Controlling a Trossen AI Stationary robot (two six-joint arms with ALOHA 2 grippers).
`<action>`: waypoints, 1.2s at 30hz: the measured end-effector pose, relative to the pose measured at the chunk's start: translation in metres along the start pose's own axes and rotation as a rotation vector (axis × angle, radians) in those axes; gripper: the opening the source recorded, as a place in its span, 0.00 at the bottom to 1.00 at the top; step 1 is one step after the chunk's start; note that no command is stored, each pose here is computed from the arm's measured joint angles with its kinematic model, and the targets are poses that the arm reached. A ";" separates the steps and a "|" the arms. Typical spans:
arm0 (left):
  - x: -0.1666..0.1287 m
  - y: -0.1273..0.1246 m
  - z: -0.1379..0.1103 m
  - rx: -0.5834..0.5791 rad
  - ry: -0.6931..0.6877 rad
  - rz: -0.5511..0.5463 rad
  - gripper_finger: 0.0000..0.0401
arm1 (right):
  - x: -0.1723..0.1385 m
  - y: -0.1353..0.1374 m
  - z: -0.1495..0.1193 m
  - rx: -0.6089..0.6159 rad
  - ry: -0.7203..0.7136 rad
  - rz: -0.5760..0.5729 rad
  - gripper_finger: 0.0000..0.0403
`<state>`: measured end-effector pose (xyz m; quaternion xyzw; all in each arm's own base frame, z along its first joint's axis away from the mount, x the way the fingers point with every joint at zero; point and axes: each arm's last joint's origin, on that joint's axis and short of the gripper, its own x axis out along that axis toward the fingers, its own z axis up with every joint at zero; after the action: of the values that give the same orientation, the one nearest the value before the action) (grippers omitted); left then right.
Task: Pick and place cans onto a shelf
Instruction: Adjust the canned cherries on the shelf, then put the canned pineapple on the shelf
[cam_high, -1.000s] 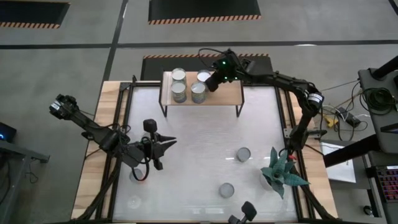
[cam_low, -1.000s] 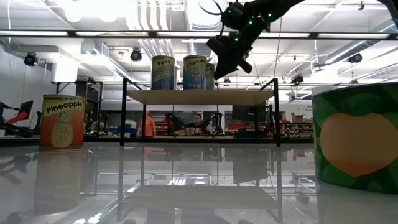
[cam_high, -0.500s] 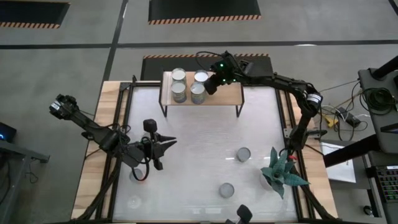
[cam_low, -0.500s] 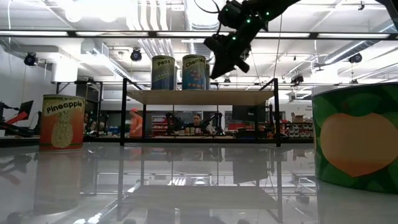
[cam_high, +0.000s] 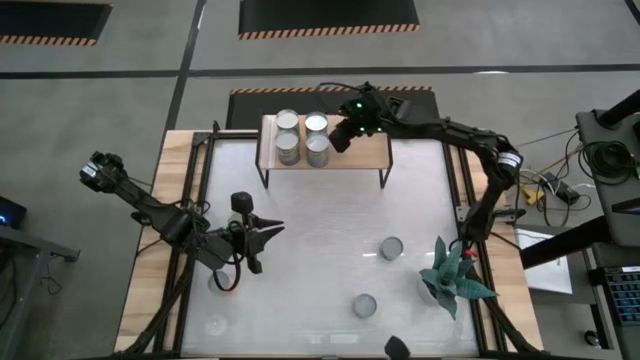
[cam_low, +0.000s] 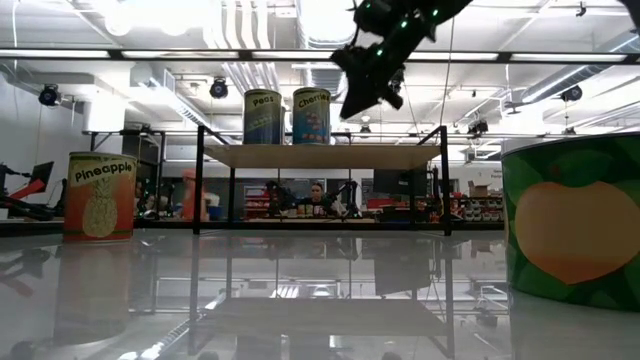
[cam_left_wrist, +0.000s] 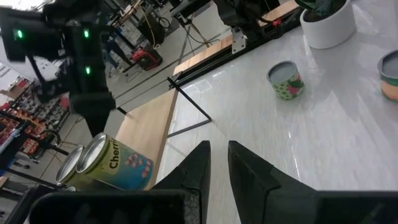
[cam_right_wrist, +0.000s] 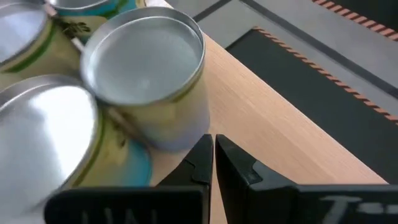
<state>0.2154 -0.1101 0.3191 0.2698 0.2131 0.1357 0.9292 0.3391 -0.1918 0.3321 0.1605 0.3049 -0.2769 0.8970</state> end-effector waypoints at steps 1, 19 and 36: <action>0.000 0.000 0.000 -0.001 0.000 0.000 0.10 | -0.005 0.002 -0.001 -0.005 0.010 -0.001 0.02; 0.000 0.000 0.000 -0.003 0.000 0.000 0.10 | -0.006 0.051 -0.015 -0.080 0.044 0.061 0.02; 0.000 -0.001 -0.004 -0.034 0.026 -0.005 0.10 | -0.062 0.084 -0.027 -0.159 0.078 0.130 0.02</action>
<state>0.2138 -0.1091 0.3159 0.2516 0.2235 0.1406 0.9311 0.3356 -0.0880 0.3615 0.1188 0.3496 -0.1866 0.9104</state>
